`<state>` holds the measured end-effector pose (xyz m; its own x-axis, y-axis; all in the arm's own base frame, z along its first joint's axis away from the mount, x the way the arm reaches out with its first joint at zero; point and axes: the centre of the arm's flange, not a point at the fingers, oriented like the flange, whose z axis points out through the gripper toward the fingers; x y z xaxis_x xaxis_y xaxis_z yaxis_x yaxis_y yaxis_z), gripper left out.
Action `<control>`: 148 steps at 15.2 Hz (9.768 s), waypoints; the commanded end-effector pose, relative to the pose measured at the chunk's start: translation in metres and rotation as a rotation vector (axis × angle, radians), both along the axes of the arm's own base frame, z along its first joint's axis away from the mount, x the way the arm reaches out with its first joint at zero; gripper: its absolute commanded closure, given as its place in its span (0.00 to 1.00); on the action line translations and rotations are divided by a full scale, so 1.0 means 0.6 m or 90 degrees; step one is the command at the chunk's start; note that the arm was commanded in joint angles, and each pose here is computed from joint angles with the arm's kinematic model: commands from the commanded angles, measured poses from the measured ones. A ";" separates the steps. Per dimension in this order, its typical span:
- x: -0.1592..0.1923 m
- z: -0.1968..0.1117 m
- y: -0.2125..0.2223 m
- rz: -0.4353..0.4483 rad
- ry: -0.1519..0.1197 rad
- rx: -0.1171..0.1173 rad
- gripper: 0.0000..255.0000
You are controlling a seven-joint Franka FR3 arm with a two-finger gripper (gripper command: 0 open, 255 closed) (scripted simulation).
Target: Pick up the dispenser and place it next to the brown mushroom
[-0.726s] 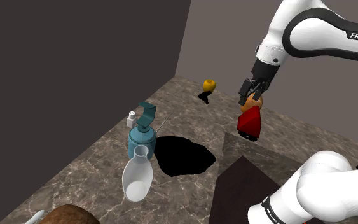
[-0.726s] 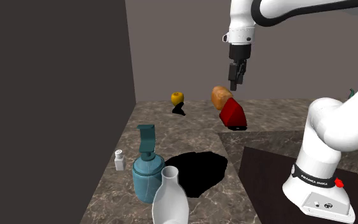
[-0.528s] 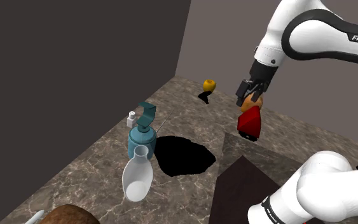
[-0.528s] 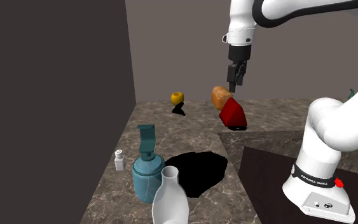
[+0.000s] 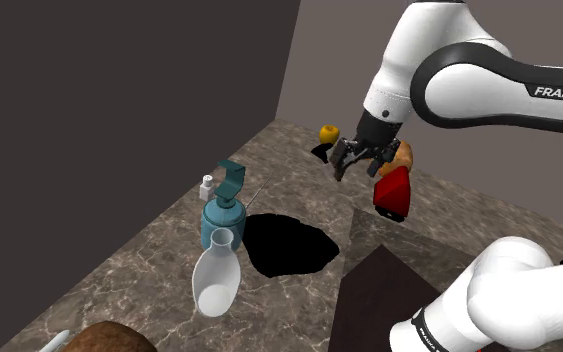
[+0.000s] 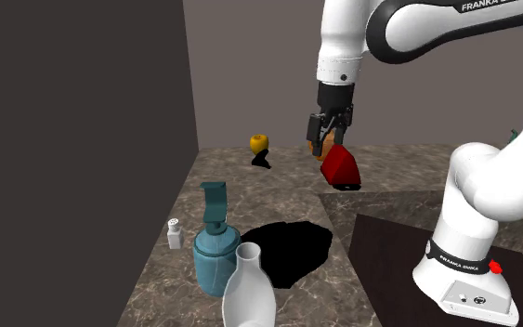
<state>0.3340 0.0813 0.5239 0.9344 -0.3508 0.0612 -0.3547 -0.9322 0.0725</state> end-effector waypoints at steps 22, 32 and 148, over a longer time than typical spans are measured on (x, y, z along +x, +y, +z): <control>0.262 -0.151 0.416 -0.408 -0.137 -0.064 0.00; 0.295 -0.222 0.416 -0.431 -0.145 -0.068 0.00; 0.336 -0.009 -0.872 -0.431 -0.145 -0.068 1.00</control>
